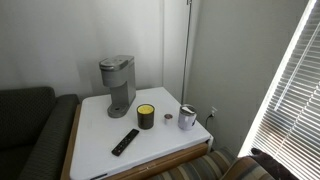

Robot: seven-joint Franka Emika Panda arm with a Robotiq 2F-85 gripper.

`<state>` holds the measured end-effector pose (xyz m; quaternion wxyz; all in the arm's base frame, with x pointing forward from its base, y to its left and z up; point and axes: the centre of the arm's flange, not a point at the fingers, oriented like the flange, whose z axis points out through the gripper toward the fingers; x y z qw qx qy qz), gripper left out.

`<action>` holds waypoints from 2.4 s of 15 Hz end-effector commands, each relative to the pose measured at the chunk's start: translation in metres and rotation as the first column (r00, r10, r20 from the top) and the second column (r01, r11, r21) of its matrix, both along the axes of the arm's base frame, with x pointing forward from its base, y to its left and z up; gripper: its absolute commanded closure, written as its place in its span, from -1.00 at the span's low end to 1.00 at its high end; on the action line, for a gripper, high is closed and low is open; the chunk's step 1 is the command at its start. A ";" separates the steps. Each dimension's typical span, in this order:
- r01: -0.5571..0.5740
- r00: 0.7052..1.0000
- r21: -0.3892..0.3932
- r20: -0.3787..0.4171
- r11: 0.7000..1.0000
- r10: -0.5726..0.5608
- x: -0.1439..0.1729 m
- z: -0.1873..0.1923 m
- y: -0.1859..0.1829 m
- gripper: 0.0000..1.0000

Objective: Open the top compartment of the coffee maker.

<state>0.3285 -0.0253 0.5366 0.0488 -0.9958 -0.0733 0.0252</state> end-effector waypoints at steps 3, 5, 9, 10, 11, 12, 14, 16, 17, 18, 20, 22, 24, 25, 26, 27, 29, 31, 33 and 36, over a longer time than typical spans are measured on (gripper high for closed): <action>0.092 0.982 0.088 0.160 0.992 -0.105 0.034 -0.045 0.047 -1.00; 0.110 0.969 0.111 0.211 0.988 -0.131 0.044 -0.061 0.061 -1.00; 0.085 0.975 0.095 0.199 0.992 -0.102 0.038 -0.057 0.064 -1.00; 0.081 0.976 0.094 0.196 0.992 -0.098 0.034 -0.051 0.064 -1.00; 0.100 0.967 0.100 0.225 0.990 -0.121 0.037 -0.053 0.063 -1.00; 0.136 0.953 0.105 0.260 0.985 -0.159 0.044 -0.062 0.064 -1.00; 0.208 0.924 0.133 0.297 0.969 -0.239 0.058 -0.076 0.069 -1.00; 0.283 0.890 0.181 0.317 0.942 -0.328 0.075 -0.094 0.074 -1.00; 0.317 0.874 0.212 0.314 0.925 -0.371 0.082 -0.102 0.075 -1.00; 0.351 0.857 0.228 0.314 0.908 -0.410 0.090 -0.113 0.076 -1.00; 0.400 0.830 0.254 0.309 0.881 -0.465 0.105 -0.130 0.078 -1.00; 0.418 0.824 0.295 0.275 0.859 -0.496 0.119 -0.146 0.079 -1.00; 0.414 0.827 0.265 0.291 0.871 -0.481 0.098 -0.136 0.077 -1.00; 0.419 0.828 0.265 0.281 0.868 -0.485 0.102 -0.142 0.079 -1.00; 0.420 0.829 0.265 0.276 0.868 -0.486 0.105 -0.144 0.080 -1.00; 0.414 0.832 0.278 0.271 0.867 -0.485 0.097 -0.137 0.081 -1.00; 0.405 0.832 0.272 0.286 0.873 -0.475 0.103 -0.143 0.088 -1.00; 0.395 0.829 0.277 0.303 0.876 -0.470 0.115 -0.156 0.096 -1.00; 0.395 0.826 0.292 0.303 0.871 -0.476 0.124 -0.171 0.101 -0.95; 0.413 0.797 0.339 0.314 0.845 -0.515 0.138 -0.187 0.108 -0.40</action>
